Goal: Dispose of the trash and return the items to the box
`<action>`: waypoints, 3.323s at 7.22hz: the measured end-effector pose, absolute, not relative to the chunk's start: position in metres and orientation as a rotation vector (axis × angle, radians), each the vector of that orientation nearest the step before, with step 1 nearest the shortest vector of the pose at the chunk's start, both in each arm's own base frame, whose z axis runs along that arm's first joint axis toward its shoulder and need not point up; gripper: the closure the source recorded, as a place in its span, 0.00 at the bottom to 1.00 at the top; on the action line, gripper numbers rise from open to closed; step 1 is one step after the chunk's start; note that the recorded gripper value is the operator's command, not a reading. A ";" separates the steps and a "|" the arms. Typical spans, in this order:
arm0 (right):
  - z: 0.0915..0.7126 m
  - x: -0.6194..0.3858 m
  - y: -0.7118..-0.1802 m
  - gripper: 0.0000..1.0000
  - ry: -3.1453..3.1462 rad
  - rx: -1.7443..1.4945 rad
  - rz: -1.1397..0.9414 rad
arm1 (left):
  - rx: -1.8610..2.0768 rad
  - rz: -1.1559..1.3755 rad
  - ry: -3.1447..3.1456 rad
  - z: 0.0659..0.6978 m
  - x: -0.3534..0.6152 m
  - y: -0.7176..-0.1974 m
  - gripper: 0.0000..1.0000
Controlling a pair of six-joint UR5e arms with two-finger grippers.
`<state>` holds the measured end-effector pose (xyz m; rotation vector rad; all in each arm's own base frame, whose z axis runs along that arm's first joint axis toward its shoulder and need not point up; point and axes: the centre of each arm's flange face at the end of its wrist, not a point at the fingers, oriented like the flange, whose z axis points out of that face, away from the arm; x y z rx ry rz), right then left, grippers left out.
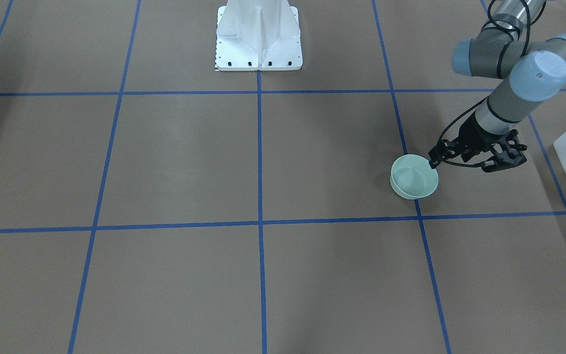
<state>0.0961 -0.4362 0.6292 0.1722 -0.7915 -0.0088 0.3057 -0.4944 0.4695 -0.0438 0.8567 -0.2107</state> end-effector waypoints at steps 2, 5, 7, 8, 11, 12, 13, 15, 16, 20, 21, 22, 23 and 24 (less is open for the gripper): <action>0.619 0.085 -0.439 0.00 -0.811 0.169 -0.012 | -0.049 -0.214 0.837 0.473 0.333 -0.503 0.65; 0.608 0.075 -0.442 0.00 -0.818 0.167 -0.007 | -0.059 -0.226 0.830 0.475 0.342 -0.505 1.00; 0.604 0.074 -0.443 0.00 -0.819 0.169 -0.006 | -0.072 -0.209 0.872 0.457 0.339 -0.501 1.00; 0.604 0.074 -0.443 0.00 -0.819 0.169 -0.006 | -0.078 -0.206 0.917 0.440 0.322 -0.504 1.00; 0.583 0.052 -0.447 0.00 -0.827 0.157 0.005 | -0.012 -0.156 1.019 0.474 0.157 -0.527 1.00; 0.569 0.037 -0.448 0.00 -0.834 0.146 0.017 | 0.054 -0.097 0.997 0.525 0.091 -0.520 1.00; 0.558 0.025 -0.449 0.00 -0.839 0.139 0.019 | 0.112 -0.041 0.960 0.590 0.021 -0.513 1.00; 0.550 0.011 -0.452 0.00 -0.841 0.135 0.006 | 0.159 0.028 0.911 0.711 -0.083 -0.496 1.00; 0.549 0.009 -0.452 0.00 -0.841 0.134 0.001 | 0.150 0.036 0.901 0.754 -0.110 -0.483 1.00; 0.552 0.005 -0.453 0.00 -0.837 0.125 -0.002 | 0.059 -0.018 0.837 0.838 -0.153 -0.461 1.00; 0.553 0.005 -0.453 0.00 -0.836 0.124 -0.002 | 0.033 -0.062 0.819 0.842 -0.161 -0.478 1.00; 0.554 0.004 -0.453 0.00 -0.837 0.122 -0.003 | 0.005 -0.111 0.813 0.847 -0.165 -0.489 1.00; 0.555 0.003 -0.453 0.00 -0.837 0.118 -0.004 | -0.017 -0.142 0.812 0.854 -0.166 -0.489 1.00; 0.555 0.002 -0.453 0.00 -0.837 0.116 -0.006 | -0.033 -0.159 0.812 0.861 -0.165 -0.483 0.74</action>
